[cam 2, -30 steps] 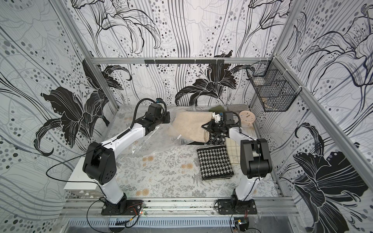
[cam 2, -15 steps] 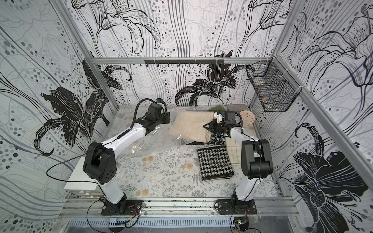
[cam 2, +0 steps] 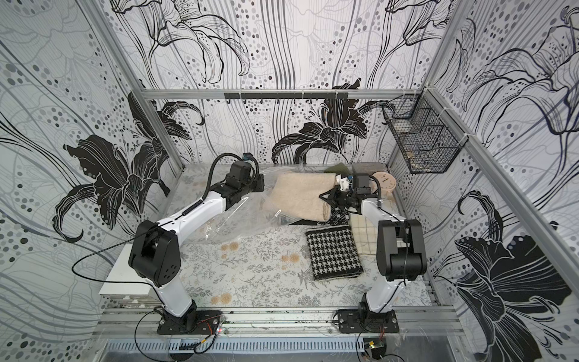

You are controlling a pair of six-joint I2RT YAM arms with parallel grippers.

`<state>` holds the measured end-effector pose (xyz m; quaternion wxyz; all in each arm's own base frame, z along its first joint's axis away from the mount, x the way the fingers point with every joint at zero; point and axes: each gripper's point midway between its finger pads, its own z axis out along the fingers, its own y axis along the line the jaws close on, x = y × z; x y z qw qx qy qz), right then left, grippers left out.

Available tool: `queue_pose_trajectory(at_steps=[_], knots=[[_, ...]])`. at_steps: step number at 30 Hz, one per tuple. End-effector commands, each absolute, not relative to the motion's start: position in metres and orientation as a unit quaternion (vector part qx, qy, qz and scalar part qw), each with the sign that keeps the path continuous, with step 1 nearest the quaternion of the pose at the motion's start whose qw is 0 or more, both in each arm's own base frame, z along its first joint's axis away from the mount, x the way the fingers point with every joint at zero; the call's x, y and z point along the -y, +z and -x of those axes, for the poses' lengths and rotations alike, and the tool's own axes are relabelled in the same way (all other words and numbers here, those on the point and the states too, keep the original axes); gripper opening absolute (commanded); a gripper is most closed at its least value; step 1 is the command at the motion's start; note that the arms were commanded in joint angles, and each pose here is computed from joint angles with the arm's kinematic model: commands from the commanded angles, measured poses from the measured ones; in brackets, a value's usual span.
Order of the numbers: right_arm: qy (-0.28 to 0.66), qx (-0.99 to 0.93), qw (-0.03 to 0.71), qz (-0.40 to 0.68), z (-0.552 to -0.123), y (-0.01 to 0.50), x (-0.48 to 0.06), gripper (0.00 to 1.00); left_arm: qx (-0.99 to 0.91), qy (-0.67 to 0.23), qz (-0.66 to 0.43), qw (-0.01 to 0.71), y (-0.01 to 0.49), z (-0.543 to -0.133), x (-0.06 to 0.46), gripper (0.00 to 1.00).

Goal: Take the scarf out of the vacuum bag
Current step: Take out the scarf from the vacuum bag.

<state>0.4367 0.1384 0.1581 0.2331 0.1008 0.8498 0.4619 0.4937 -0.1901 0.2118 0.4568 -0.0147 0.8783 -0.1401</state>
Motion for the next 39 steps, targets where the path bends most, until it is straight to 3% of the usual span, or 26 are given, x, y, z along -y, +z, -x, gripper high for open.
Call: queue_pose_trajectory(at_steps=[1, 39], knots=[[0.464, -0.843, 0.255, -0.094, -0.434, 0.174, -0.131, 0.00, -0.869, -0.148, 0.021, 0.471, 0.219, -0.499, 0.189, 0.00], [0.431, -0.847, 0.293, -0.102, -0.410, 0.203, -0.102, 0.00, -0.870, -0.142, 0.027, 0.472, 0.224, -0.507, 0.189, 0.00]])
